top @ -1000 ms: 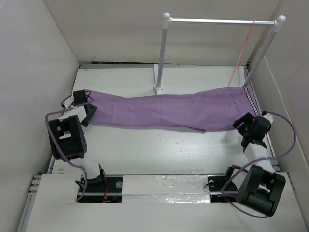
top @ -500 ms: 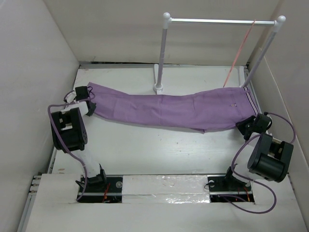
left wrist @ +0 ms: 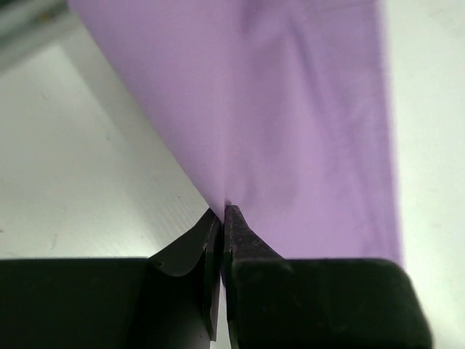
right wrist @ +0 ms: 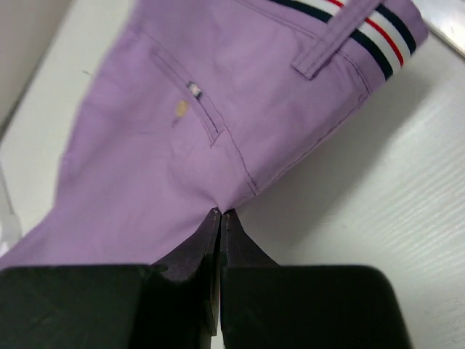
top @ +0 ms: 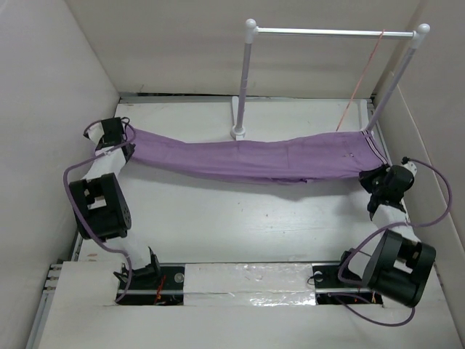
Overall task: Place the trousers on the hanger
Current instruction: Fold the trousers at the center of the board.
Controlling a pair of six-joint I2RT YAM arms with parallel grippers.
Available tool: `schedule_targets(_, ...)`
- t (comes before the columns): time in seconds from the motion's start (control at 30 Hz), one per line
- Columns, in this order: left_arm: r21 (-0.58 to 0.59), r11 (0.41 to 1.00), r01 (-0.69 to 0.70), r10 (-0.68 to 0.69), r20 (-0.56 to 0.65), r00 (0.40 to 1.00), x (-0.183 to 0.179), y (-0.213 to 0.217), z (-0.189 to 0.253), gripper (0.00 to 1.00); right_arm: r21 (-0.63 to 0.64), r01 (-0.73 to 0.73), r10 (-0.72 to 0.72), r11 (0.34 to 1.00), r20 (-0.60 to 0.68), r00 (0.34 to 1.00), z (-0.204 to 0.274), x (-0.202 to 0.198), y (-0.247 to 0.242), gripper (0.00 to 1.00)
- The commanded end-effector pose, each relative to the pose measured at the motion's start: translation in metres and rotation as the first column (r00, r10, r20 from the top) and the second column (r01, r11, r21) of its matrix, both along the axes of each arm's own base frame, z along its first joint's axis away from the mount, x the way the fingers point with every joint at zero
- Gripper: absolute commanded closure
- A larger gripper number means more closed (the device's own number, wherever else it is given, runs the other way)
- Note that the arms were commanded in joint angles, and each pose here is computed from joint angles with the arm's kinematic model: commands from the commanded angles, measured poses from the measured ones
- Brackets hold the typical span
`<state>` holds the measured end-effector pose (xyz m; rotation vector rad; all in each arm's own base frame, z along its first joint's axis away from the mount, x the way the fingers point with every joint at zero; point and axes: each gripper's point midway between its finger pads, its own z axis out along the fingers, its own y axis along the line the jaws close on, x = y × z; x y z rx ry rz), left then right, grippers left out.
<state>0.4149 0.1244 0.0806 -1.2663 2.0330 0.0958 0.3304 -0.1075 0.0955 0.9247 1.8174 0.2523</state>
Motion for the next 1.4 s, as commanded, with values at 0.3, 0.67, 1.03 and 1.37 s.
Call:
schedule_targets(0.3,0.219,0.973,-0.066,0.058,0.040,0.998,-0.048,0.034,0.072,1.00,-0.101,0.028,-0.025,0.995,0.037,0.999,0.028,-0.031,-0.014,1.00)
schedule_targets(0.67,0.153,0.973,-0.170,0.181,-0.062,0.981,-0.118,0.027,0.037,1.00,-0.149,0.065,-0.065,0.987,0.006,0.998,0.013,-0.078,-0.026,0.93)
schedule_targets(1.03,0.112,0.979,-0.173,0.166,0.063,0.984,-0.125,0.019,0.063,0.32,-0.060,0.141,-0.143,0.988,-0.025,0.989,-0.008,-0.087,-0.051,0.06)
schedule_targets(1.37,0.094,0.968,0.233,-0.251,0.388,0.887,-0.068,-0.103,0.131,0.71,0.077,0.082,-0.081,0.994,-0.024,0.996,-0.032,-0.034,-0.040,0.25)
